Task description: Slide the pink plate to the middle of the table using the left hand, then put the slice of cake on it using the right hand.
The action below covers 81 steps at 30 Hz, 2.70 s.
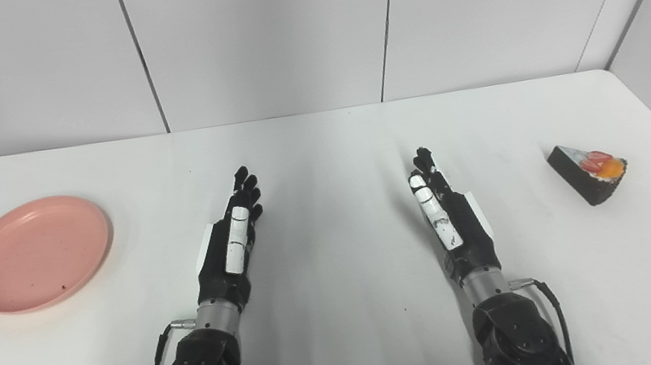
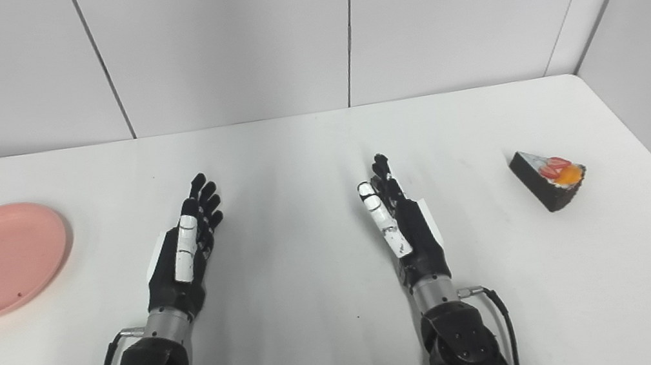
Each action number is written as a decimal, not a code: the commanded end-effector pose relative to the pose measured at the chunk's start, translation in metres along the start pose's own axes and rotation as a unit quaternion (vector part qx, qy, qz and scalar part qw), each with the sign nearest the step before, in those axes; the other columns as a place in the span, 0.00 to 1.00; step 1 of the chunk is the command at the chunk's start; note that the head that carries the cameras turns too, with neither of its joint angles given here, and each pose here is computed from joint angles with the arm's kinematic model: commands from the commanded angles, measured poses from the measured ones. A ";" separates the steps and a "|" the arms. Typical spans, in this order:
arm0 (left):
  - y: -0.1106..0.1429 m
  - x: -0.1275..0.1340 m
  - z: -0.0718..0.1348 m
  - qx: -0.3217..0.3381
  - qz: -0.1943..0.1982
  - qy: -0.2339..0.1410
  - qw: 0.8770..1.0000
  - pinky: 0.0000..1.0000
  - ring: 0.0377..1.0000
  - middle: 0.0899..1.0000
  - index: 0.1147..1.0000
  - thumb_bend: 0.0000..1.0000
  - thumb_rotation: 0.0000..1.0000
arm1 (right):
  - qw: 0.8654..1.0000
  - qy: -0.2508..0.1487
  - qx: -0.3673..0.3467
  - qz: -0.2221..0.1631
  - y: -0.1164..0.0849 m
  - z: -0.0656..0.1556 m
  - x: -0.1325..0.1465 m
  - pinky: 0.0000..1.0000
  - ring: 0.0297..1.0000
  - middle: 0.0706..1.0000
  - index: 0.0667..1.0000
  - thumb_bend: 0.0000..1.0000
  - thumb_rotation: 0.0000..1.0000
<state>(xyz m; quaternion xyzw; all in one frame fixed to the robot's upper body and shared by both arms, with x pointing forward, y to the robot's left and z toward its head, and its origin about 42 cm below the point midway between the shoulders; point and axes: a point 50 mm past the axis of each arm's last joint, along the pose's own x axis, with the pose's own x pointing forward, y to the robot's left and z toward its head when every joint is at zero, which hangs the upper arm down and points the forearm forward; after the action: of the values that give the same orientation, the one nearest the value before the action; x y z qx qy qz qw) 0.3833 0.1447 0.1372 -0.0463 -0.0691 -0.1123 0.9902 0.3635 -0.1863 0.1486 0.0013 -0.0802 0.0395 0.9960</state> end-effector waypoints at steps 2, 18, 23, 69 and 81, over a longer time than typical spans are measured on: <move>0.005 -0.012 -0.017 0.000 0.009 0.031 0.999 1.00 1.00 1.00 1.00 0.80 1.00 | 0.999 -0.033 0.000 0.001 0.001 0.019 0.010 1.00 1.00 1.00 1.00 0.60 0.85; 0.005 -0.011 -0.017 -0.003 0.009 0.030 1.000 1.00 1.00 1.00 1.00 0.79 1.00 | 0.999 -0.033 -0.001 0.000 0.001 0.018 0.011 1.00 1.00 1.00 1.00 0.61 0.84; 0.005 -0.012 -0.016 -0.002 0.008 0.030 1.000 1.00 1.00 1.00 1.00 0.77 1.00 | 0.999 -0.034 0.001 0.001 0.002 0.018 0.011 1.00 1.00 1.00 1.00 0.59 0.84; 0.168 0.028 0.106 -0.017 0.330 -0.188 0.925 0.75 0.66 0.64 0.63 0.82 1.00 | 0.998 -0.046 0.031 0.001 -0.053 0.005 0.005 1.00 1.00 1.00 1.00 0.50 0.83; 0.234 0.002 0.118 0.024 0.423 -0.198 0.884 0.70 0.59 0.58 0.57 0.82 1.00 | 0.999 -0.046 0.017 0.009 -0.052 0.009 0.004 1.00 1.00 1.00 1.00 0.50 0.88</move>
<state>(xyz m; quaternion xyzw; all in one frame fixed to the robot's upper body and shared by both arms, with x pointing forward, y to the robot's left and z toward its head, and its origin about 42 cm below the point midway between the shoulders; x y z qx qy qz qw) 0.4189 0.3703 0.2088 -0.0798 -0.1960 0.3234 0.9223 0.3671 -0.2368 0.1432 0.0282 -0.0988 0.0460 0.9936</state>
